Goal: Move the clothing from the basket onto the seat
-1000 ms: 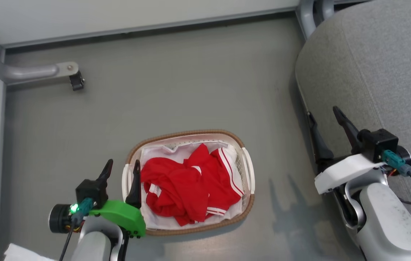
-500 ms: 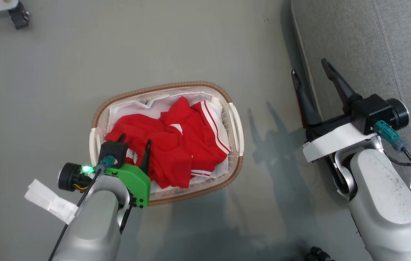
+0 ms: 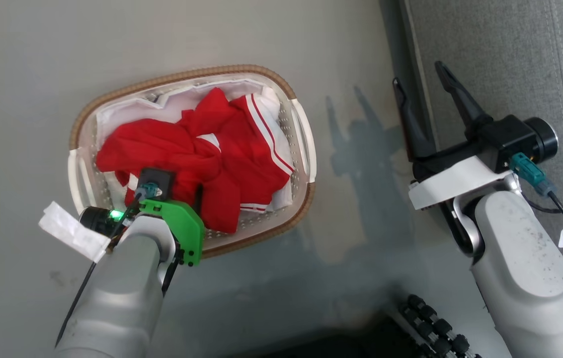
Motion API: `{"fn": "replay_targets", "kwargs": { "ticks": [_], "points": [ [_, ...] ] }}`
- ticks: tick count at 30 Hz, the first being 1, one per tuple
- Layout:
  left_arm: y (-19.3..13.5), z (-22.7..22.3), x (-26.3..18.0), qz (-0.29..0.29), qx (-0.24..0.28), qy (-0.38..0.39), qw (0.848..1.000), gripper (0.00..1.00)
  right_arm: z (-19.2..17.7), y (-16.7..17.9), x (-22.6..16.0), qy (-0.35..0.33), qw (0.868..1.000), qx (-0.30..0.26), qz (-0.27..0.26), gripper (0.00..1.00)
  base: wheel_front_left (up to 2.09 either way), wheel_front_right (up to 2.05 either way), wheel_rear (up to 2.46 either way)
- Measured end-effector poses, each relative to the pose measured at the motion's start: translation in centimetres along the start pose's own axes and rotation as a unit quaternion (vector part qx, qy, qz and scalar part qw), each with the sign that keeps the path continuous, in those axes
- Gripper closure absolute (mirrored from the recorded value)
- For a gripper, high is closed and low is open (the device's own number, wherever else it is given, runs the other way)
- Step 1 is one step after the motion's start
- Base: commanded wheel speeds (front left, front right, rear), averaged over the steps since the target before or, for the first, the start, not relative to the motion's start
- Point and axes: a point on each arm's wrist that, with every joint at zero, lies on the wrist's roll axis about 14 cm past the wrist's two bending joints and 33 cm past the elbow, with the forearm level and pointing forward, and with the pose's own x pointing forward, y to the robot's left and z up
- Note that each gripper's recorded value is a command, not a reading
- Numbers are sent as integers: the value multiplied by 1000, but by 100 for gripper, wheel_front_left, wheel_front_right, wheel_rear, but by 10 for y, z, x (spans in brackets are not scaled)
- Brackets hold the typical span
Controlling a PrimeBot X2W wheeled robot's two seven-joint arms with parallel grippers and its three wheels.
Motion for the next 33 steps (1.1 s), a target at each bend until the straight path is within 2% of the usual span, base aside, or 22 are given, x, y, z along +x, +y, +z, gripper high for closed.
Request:
{"fn": "replay_targets", "kwargs": {
  "ticks": [10,23,24,25,26,33],
  "points": [
    [8,9,40,16,34,28,999,0,-8,-7,14,-1,1000,-9,-1,0,0,0,0],
    [13,-15,62,11,72,82,994,0,-39,-8,15,31,999,1,-8,0,0,0,0],
    [14,-15,62,11,74,83,994,51,-39,-8,15,31,999,1,-9,0,0,0,0],
    [14,-15,61,10,72,83,994,78,-39,-8,15,31,999,2,-9,0,0,0,0],
    [14,-15,60,11,70,81,994,100,-38,-8,14,30,999,2,-9,0,0,0,0],
    [13,3,47,16,57,24,998,100,-27,-15,10,25,1000,-4,-16,0,0,0,0]
  ]
}}
